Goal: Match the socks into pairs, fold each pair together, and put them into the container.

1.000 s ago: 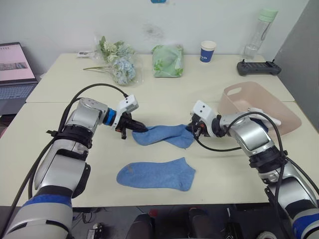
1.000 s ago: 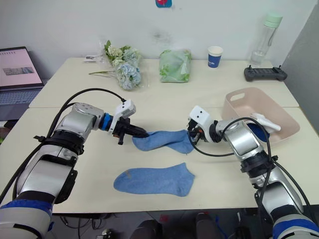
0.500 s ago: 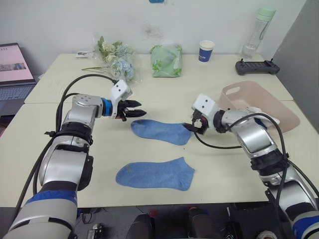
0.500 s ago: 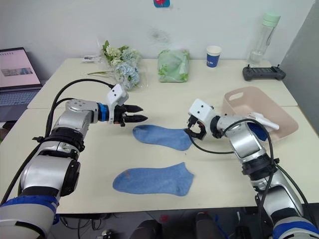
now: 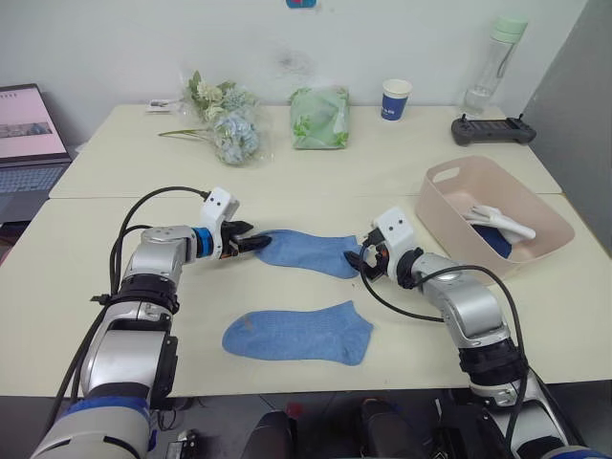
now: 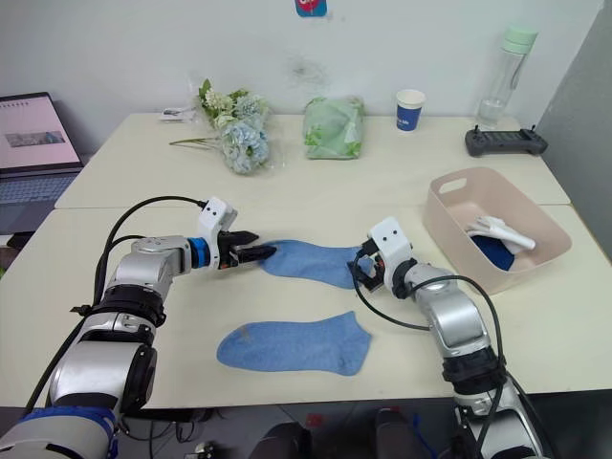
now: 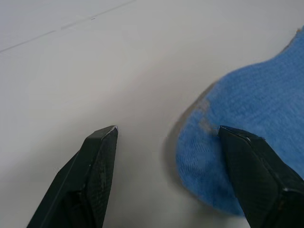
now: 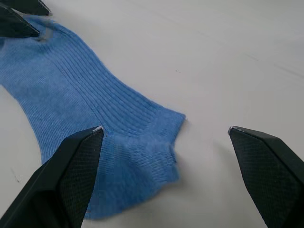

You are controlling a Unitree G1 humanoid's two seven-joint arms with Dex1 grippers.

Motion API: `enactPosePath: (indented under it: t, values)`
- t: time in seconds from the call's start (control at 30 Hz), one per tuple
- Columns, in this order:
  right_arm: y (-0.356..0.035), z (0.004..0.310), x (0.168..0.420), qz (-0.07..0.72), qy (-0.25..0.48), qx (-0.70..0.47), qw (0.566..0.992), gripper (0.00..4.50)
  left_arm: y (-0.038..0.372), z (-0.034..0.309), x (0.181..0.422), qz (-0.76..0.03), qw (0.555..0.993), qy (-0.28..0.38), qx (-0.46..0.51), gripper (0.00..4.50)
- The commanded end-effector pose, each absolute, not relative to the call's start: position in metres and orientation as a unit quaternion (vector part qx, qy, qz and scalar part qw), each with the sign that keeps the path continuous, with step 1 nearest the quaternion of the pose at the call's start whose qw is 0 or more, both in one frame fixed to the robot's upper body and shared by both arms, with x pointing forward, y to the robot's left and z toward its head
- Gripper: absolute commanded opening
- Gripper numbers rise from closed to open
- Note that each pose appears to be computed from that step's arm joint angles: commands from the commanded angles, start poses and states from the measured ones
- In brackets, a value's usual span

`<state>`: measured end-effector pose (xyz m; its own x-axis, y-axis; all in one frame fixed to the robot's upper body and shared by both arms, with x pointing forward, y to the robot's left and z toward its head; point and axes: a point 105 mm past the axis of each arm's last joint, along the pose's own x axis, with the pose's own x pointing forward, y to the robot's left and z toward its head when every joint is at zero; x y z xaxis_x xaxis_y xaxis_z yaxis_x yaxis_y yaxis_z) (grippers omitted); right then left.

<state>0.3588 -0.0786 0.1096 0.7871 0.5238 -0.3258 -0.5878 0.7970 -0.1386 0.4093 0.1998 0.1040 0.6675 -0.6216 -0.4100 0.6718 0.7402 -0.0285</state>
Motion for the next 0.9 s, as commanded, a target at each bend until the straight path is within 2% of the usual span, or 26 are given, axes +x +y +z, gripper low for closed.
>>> enactPosePath:
  t: [0.03,0.1,0.33,0.37,0.4,0.47,0.63,0.73,0.9]
  values:
    - [-0.084,0.104,0.36,0.284,0.146,-0.106,0.942,4.32,0.195,0.097,0.408,-0.357,0.905,0.22,0.079,2.87]
    - [-0.084,0.099,0.359,0.285,0.154,-0.102,0.941,3.9,0.192,0.092,0.404,-0.369,0.896,0.228,0.089,2.27]
    - [-0.075,0.098,0.355,0.299,0.153,-0.093,0.937,1.37,0.18,0.095,0.397,-0.398,0.887,0.22,0.081,0.04]
    - [-0.074,0.099,0.355,0.301,0.151,-0.093,0.937,0.99,0.179,0.097,0.397,-0.399,0.888,0.215,0.079,0.0]
    - [-0.073,0.1,0.355,0.302,0.149,-0.092,0.937,0.85,0.178,0.1,0.397,-0.4,0.89,0.208,0.074,0.0]
    - [-0.072,0.104,0.355,0.305,0.141,-0.089,0.938,0.13,0.178,0.109,0.397,-0.4,0.894,0.189,0.067,0.0]
    - [-0.067,0.128,0.346,0.333,0.107,-0.061,0.935,0.06,0.191,0.141,0.394,-0.388,0.91,0.143,0.036,0.0]
    - [-0.062,0.149,0.326,0.367,0.089,-0.039,0.925,0.06,0.198,0.166,0.367,-0.407,0.904,0.13,0.007,0.0]
    - [-0.059,0.166,0.289,0.412,0.1,0.03,0.905,0.06,0.208,0.174,0.318,-0.422,0.893,0.155,0.007,0.0]
